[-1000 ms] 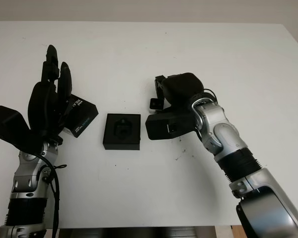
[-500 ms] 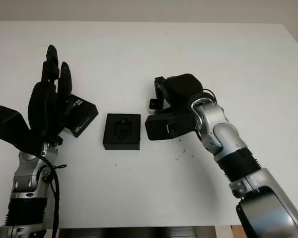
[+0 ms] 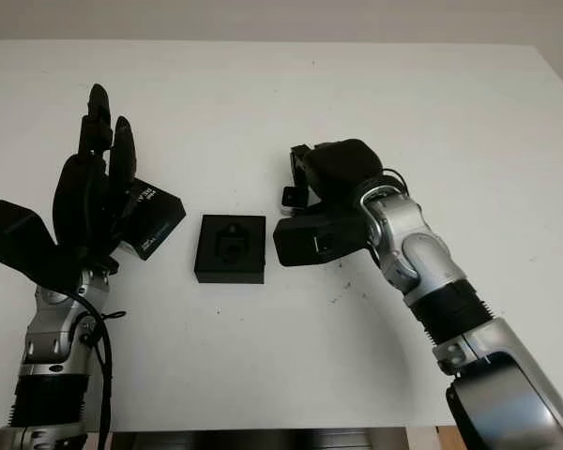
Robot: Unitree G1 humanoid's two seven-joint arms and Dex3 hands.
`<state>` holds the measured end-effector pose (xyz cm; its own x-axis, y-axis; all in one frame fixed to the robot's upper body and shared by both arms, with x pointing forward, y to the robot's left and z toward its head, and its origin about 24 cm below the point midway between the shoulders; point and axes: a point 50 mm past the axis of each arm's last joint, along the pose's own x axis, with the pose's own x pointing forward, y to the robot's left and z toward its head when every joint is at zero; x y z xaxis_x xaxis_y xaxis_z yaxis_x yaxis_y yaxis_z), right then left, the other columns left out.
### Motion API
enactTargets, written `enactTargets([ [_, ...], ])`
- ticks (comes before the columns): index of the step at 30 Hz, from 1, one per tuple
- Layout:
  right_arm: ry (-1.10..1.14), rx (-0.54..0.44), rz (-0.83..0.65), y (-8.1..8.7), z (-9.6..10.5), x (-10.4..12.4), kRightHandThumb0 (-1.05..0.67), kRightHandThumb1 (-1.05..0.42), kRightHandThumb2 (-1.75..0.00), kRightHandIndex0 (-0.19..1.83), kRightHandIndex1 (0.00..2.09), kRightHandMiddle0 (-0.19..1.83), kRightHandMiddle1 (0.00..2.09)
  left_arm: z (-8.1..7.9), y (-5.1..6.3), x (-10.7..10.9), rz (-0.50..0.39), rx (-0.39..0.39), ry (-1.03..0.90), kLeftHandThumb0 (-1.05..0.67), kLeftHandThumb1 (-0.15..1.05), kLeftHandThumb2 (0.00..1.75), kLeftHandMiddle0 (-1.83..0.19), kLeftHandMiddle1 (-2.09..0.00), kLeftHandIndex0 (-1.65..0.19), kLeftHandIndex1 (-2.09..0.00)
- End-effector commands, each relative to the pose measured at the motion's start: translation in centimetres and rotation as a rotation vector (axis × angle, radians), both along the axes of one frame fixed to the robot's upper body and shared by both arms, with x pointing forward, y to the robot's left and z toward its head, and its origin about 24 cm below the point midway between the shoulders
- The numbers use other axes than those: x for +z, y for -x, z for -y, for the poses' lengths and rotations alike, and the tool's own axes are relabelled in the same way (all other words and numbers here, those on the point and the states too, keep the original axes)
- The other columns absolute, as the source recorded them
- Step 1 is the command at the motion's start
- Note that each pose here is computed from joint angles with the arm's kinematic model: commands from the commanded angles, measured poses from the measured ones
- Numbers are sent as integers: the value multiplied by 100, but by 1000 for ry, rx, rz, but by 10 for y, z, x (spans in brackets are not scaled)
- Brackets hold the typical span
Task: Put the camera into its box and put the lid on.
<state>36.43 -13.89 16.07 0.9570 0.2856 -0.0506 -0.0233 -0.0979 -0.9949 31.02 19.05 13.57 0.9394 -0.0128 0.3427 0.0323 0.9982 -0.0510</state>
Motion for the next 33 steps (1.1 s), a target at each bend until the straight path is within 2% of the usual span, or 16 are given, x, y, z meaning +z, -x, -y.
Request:
enactTargets([
  [1,-3,17,4,2,-3,-1,-71,-95,-5,27,5,10,156,0,1,1,7,2,-11,-77,105,48,19,0,19,0],
  [9,-24,26,16,2,-4,-2,-68,-95,-6,30,7,14,146,0,2,0,7,-6,-8,-76,105,49,19,0,19,0],
  [13,-143,59,50,3,-2,-5,-52,-96,-6,43,12,31,127,0,2,0,3,-2,-11,-75,105,49,19,0,19,0],
  [15,-193,84,69,2,-1,-9,-44,-97,-6,49,15,39,126,0,2,0,2,-3,-13,-74,105,50,19,0,19,0],
  [20,-223,113,96,-1,3,-15,-38,-102,-6,55,18,42,134,0,2,-1,1,-5,-7,-74,105,50,19,0,19,0],
  [25,-274,111,96,-3,7,-21,-36,-102,-5,54,23,36,157,-1,2,-2,-5,-2,-21,-74,105,51,19,0,19,0],
  [33,-255,82,84,-5,10,-24,-37,-101,-5,50,25,36,160,-3,3,-1,-2,1,-19,-73,105,51,19,0,19,0],
])
